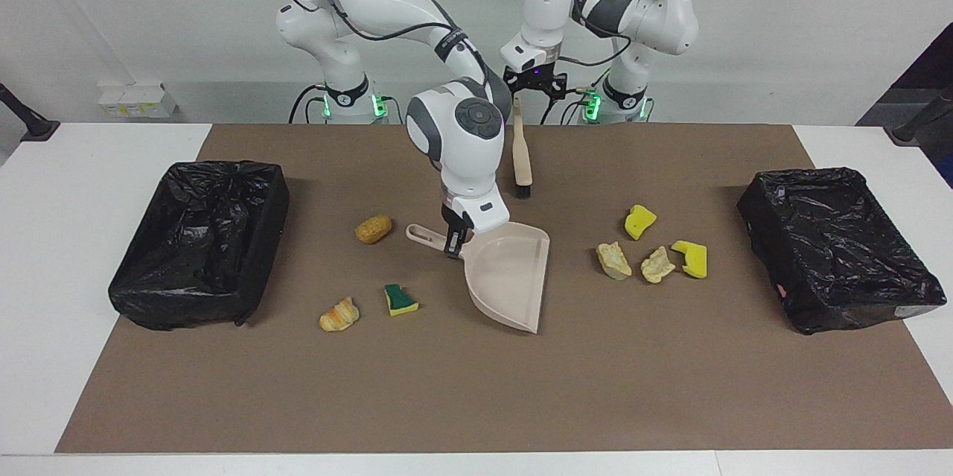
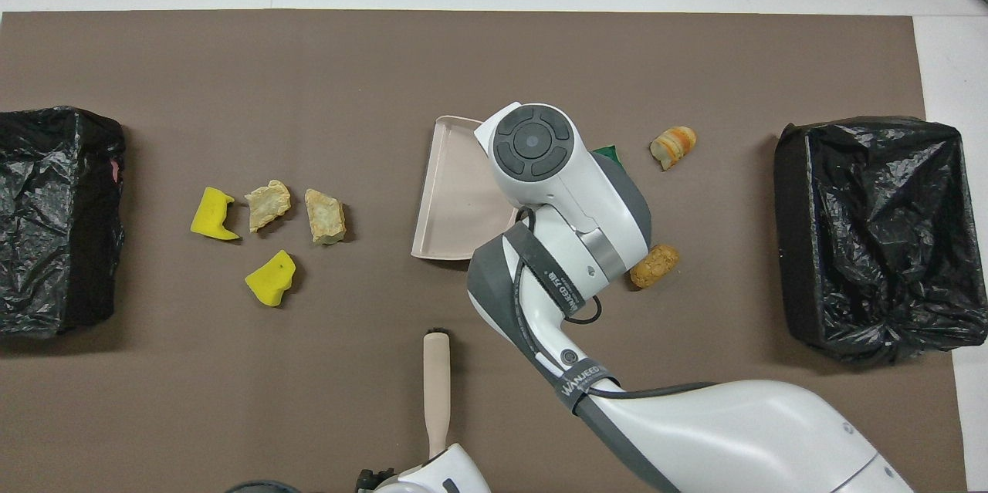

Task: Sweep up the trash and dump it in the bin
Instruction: 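Set the dustpan down while the left gripper grasps the brush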

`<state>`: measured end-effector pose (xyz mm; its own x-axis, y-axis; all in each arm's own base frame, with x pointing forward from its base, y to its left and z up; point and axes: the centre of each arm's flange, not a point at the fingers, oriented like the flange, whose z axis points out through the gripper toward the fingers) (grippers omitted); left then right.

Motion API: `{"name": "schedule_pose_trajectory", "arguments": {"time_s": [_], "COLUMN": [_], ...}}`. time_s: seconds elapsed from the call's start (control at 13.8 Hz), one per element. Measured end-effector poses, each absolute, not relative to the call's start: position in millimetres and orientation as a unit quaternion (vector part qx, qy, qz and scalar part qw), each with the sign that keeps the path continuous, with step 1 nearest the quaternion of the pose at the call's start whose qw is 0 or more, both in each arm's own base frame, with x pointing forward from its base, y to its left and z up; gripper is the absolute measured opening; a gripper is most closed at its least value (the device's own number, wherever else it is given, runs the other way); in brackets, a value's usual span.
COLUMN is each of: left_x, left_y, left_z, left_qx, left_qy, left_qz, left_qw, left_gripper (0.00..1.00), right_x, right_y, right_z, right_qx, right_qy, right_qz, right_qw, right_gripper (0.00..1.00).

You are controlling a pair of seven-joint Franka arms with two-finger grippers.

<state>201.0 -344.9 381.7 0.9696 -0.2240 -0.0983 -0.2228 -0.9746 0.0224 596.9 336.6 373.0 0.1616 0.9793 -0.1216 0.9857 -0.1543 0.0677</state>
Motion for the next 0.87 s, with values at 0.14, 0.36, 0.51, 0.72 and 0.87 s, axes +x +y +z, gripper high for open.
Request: {"name": "schedule_pose_trajectory", "arguments": {"time_s": [0.14,0.36,0.51,0.72,0.87], "left_x": [202,203,200,199,198], "left_y": [-356,-362,-363,-361,-359], "left_z": [360,339,336,334,333], "left_qx": [0.993,0.992,0.991,0.991,0.99], "left_qy": [-0.109,-0.111,-0.113,-0.112,-0.111], "left_qz": [-0.053,-0.062,-0.065,-0.071,-0.079], "left_qw": [0.006,-0.001,-0.004,-0.01,-0.019], "left_gripper": [1.0,1.0,1.0,0.65,0.41], "right_x": [597,594,592,591,591], "right_y": [336,335,335,336,337], "right_z": [373,370,370,370,370], "right_qx": [0.746,0.73,0.724,0.712,0.703], "right_qy": [0.662,0.678,0.683,0.695,0.704], "right_qz": [-0.028,-0.046,-0.052,-0.054,-0.055], "right_qw": [0.069,0.071,0.075,0.078,0.081], "right_gripper": [0.32,0.32,0.32,0.32,0.32]}}
